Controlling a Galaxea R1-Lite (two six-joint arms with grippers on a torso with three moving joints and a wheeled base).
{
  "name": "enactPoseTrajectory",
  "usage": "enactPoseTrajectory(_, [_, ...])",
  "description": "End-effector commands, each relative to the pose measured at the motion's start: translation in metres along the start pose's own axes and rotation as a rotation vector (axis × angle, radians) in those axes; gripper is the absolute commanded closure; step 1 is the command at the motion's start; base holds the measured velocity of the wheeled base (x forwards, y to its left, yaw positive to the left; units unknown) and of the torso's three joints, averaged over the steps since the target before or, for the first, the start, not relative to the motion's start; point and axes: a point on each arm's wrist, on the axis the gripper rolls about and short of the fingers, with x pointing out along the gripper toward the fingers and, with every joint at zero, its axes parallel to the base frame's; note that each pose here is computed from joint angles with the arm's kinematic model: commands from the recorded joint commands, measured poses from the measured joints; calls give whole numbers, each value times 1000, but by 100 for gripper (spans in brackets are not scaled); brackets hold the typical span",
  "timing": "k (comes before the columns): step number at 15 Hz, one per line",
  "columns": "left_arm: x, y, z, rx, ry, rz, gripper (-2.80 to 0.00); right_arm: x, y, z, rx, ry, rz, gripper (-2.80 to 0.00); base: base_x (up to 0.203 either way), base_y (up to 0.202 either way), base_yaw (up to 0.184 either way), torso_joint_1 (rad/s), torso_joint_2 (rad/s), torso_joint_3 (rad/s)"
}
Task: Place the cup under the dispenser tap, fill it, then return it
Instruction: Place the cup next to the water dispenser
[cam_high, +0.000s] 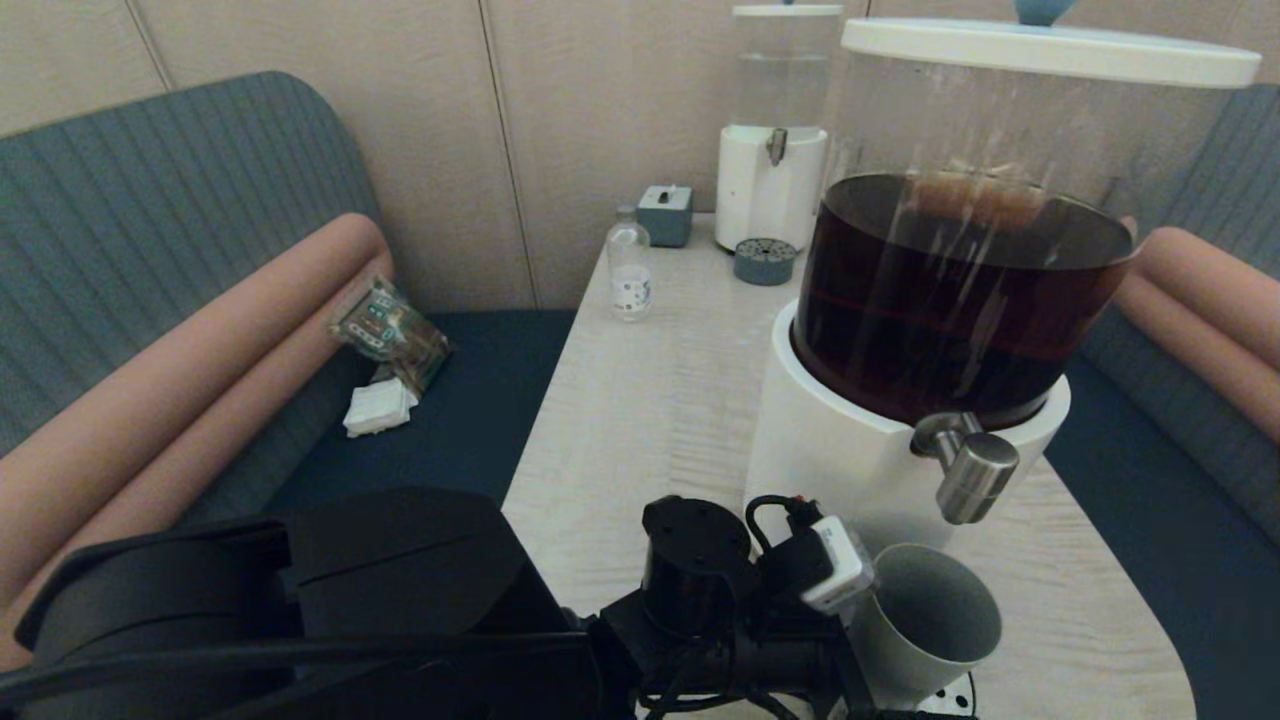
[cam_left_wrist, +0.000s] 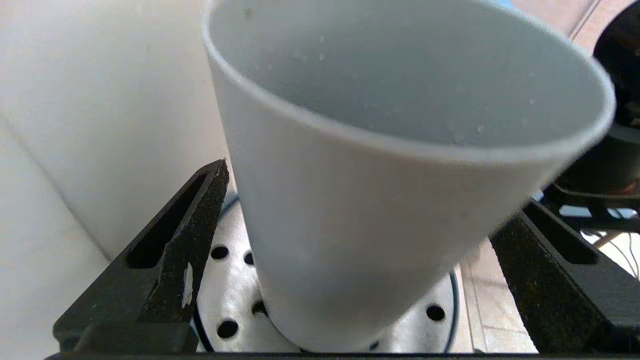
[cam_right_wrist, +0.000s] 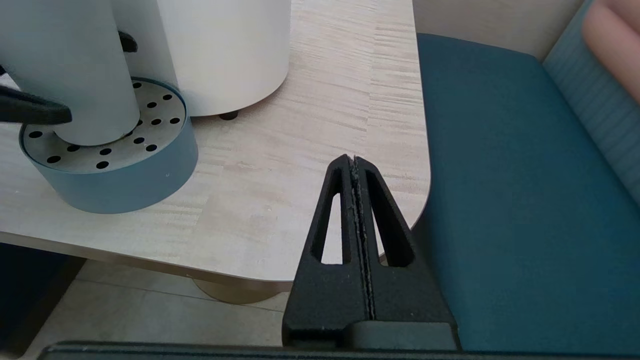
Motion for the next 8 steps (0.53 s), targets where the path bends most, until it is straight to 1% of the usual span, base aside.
enactPoseTrajectory(1, [1, 0, 2, 8, -11, -3, -280, 1, 0, -3, -1, 7, 1, 0, 0, 0, 0, 0, 0, 0])
enactPoseTrajectory(4, [2, 1, 2, 9, -13, 0, -280, 1, 0, -3, -1, 7, 1, 0, 0, 0, 0, 0, 0, 0])
enactPoseTrajectory(5, [2, 1, 2, 9, -12, 0, 0, 1, 0, -3, -1, 7, 1, 0, 0, 0, 0, 0, 0, 0])
enactPoseTrajectory(8, [0, 0, 2, 1, -10, -1, 0, 1, 0, -3, -1, 7, 1, 0, 0, 0, 0, 0, 0, 0])
